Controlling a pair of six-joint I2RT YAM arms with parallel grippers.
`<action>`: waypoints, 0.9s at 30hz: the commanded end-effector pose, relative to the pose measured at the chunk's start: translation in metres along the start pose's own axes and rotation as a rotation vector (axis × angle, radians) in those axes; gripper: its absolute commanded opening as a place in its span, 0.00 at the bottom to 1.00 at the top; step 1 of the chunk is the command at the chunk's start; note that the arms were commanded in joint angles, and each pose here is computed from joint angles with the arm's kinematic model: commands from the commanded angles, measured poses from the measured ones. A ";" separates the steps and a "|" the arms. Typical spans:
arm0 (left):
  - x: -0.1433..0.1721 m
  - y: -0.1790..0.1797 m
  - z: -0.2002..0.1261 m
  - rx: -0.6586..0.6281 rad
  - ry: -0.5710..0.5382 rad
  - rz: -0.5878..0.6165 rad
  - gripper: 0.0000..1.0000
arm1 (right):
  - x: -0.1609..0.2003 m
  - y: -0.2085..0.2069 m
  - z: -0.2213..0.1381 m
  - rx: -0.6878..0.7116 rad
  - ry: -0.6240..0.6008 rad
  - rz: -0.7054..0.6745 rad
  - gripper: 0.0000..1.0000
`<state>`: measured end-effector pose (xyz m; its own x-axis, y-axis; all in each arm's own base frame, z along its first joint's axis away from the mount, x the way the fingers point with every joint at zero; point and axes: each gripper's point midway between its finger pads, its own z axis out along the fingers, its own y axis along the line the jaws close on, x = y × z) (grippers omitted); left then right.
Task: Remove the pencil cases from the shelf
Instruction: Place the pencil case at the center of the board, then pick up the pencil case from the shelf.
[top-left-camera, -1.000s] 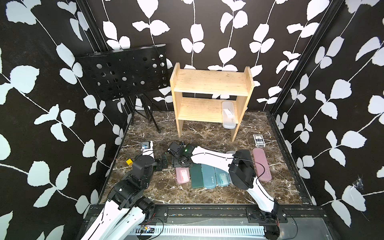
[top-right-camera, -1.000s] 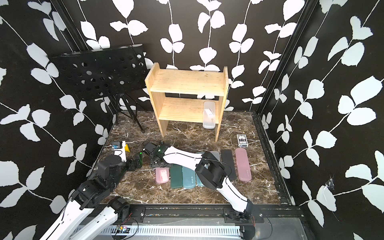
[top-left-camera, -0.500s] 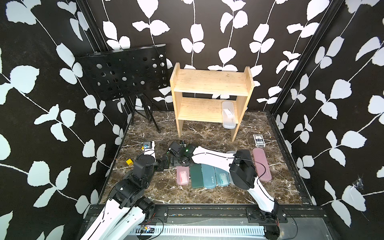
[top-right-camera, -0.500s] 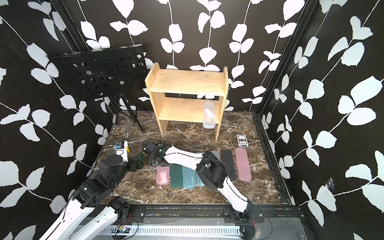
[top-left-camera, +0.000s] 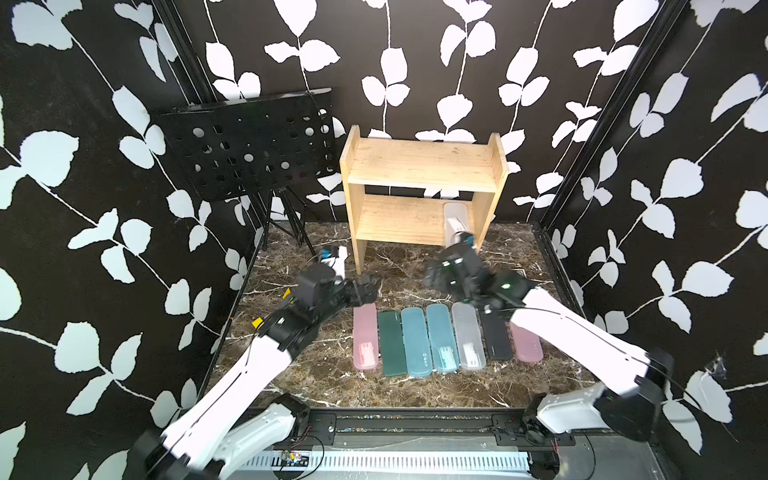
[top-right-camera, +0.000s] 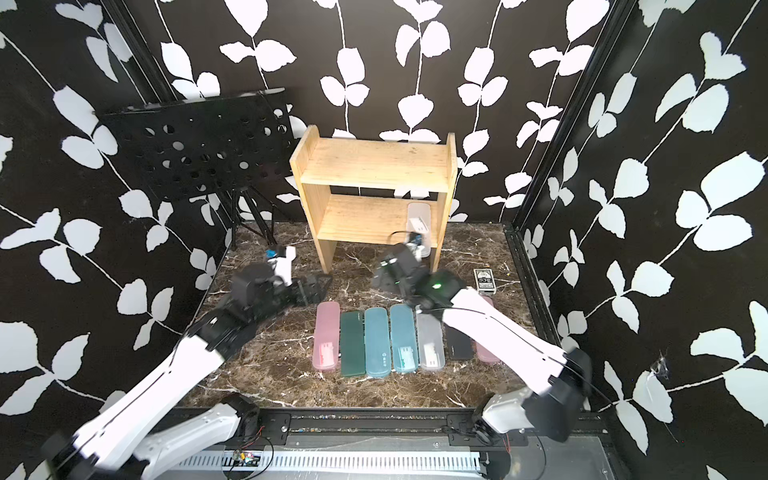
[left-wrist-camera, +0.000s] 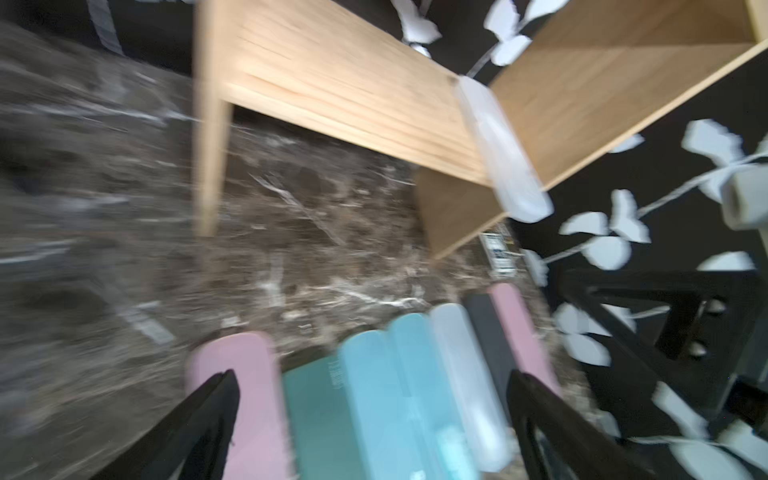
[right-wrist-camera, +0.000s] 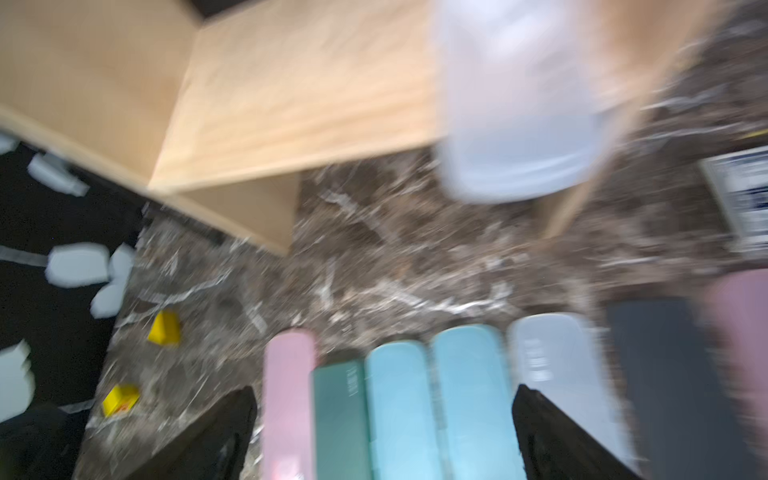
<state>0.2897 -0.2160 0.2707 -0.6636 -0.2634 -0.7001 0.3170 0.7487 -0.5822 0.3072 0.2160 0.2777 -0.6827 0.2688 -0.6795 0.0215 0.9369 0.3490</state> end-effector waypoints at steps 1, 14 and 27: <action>-0.006 -0.070 0.037 0.310 0.084 -0.112 0.99 | 0.001 -0.056 -0.018 0.126 0.055 -0.070 1.00; -0.021 -0.137 0.159 0.528 0.148 -0.223 0.97 | -0.023 -0.107 -0.056 0.032 0.087 0.097 1.00; -0.015 -0.142 0.210 0.546 0.203 -0.289 0.83 | -0.022 -0.113 -0.062 0.015 0.080 0.111 1.00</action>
<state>0.4010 -0.4376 0.2598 -0.8690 -0.2543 -0.4244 0.3495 0.2914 -0.8904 0.2793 0.0931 0.2969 -0.7256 0.3642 -0.5839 0.1173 0.9015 0.4166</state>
